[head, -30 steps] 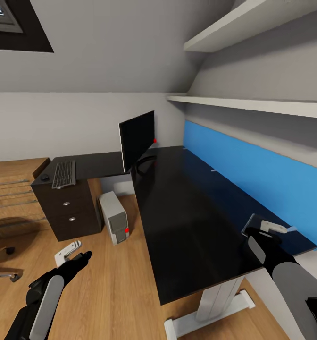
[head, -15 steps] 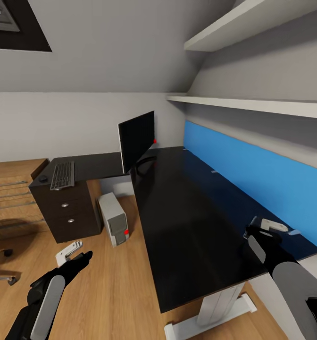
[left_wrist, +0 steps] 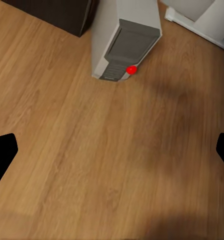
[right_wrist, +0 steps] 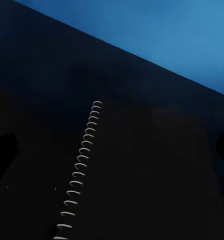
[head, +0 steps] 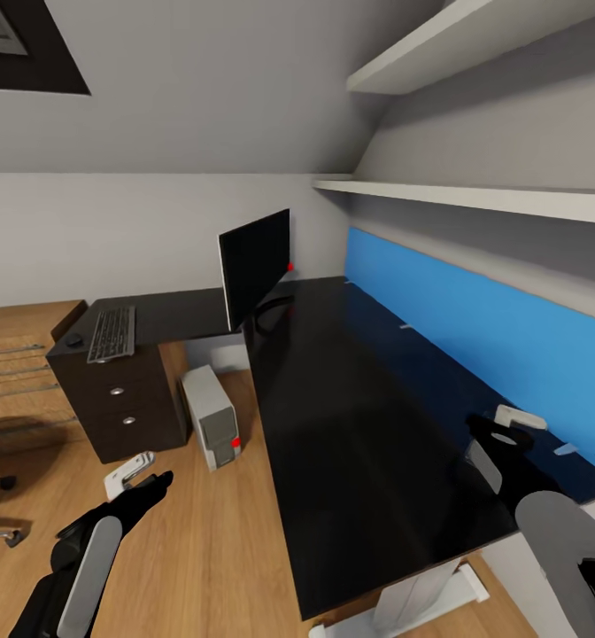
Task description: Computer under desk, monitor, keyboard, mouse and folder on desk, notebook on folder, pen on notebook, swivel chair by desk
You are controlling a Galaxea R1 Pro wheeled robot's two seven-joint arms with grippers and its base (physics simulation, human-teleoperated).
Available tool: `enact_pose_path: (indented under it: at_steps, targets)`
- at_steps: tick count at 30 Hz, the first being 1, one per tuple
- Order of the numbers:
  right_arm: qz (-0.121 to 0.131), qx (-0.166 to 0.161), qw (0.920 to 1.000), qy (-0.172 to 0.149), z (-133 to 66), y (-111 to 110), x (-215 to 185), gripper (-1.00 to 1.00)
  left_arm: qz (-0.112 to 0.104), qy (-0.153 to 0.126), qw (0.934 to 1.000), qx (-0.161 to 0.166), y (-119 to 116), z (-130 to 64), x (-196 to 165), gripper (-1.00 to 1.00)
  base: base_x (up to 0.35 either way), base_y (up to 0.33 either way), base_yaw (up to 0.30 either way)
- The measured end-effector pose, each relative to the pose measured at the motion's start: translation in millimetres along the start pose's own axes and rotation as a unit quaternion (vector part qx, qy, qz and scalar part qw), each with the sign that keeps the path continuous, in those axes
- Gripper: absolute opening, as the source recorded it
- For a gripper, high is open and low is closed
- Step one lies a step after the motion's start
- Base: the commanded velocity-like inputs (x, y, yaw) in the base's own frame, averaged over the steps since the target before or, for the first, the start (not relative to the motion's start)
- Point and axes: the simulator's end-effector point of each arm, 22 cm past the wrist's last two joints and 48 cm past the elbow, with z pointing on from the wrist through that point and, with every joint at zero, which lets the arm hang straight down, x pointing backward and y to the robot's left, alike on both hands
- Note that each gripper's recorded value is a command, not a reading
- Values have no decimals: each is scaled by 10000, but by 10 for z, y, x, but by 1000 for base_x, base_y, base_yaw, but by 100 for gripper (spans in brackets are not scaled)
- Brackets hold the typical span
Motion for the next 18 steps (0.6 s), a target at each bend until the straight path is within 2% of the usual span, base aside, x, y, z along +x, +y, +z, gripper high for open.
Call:
enact_pose_path:
  at_steps: [1,2,7,12,18]
  targets:
    - [-3,5,10000,-11,7,-18,-11,100,0,1,10000,1,-1,1,1,100,64,0,0]
    - [-42,72,9999,-62,55,-148,-92,100,12,15,10000,12,-15,3,13,100,51,0,0]
    - [-118,117,9999,-39,94,-210,-204,100,35,23,10000,29,-36,3,24,100,27,0,0]
    - [-311,140,9991,-234,162,-154,-798,100,53,23,10000,40,-50,1,27,100,5,0,0]
    - [-375,-35,9992,-156,193,-54,-854,100,64,17,10000,31,-43,2,21,100,0,0,0]
